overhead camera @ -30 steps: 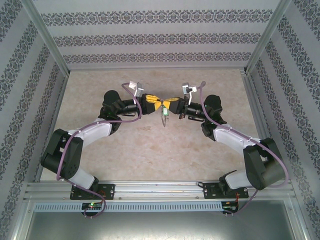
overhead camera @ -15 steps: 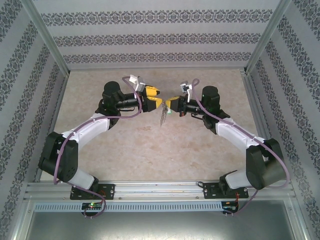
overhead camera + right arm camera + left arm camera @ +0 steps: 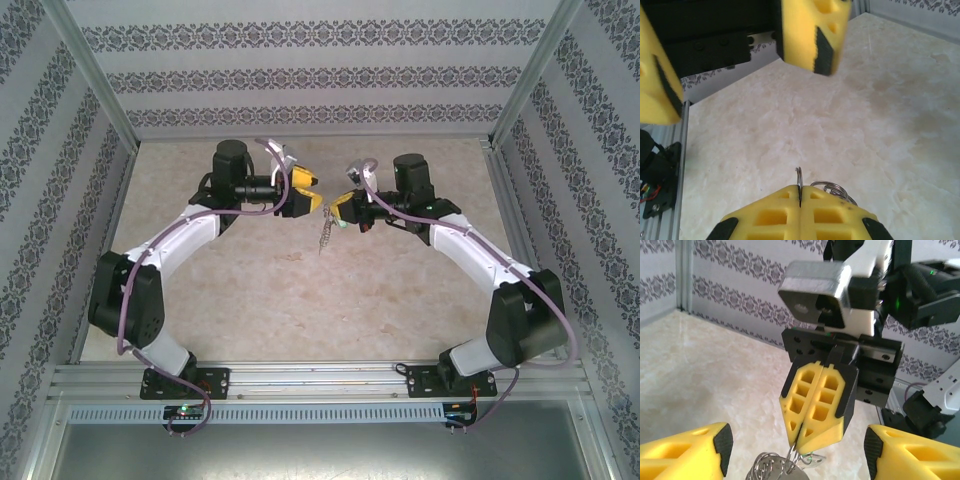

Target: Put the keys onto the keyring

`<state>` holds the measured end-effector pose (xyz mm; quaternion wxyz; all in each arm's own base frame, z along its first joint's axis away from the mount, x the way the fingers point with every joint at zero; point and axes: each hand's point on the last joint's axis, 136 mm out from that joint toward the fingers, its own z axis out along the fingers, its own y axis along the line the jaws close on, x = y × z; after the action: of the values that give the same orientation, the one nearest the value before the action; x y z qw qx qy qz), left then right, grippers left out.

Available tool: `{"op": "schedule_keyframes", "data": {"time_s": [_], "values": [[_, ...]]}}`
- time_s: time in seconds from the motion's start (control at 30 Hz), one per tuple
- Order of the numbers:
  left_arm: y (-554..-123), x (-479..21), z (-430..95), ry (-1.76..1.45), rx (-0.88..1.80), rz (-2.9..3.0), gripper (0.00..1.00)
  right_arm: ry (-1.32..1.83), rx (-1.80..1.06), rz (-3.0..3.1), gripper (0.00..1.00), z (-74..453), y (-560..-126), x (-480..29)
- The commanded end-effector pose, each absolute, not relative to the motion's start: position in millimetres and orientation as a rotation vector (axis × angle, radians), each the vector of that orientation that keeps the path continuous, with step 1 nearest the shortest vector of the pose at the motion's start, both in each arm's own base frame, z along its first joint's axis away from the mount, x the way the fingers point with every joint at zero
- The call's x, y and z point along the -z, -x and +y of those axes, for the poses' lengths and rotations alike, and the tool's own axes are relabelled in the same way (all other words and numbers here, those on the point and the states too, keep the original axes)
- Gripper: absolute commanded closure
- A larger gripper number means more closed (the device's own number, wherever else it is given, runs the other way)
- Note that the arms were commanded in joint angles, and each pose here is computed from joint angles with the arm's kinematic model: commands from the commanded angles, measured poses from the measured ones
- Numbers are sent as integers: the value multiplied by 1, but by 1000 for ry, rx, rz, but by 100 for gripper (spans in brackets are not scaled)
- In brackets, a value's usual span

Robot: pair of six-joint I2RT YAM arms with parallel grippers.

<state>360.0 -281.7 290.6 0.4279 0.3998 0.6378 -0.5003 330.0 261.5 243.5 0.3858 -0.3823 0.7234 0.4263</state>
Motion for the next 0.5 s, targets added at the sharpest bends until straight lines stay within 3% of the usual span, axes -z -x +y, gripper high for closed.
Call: {"op": "schedule_keyframes", "data": {"time_s": [0.0,0.27,0.47], "values": [[-354,-275,-280,-1050,1299,1645,30,1066,-1122,1798,100,264,-324,-250],[-353,-269,-282,-1077,1336,1662,49,1103,-1187,1788,100,268,-319,-252],[-352,-265,-284,-1081,1357,1667,50,1107,-1215,1776,100,269,-317,-255]]}}
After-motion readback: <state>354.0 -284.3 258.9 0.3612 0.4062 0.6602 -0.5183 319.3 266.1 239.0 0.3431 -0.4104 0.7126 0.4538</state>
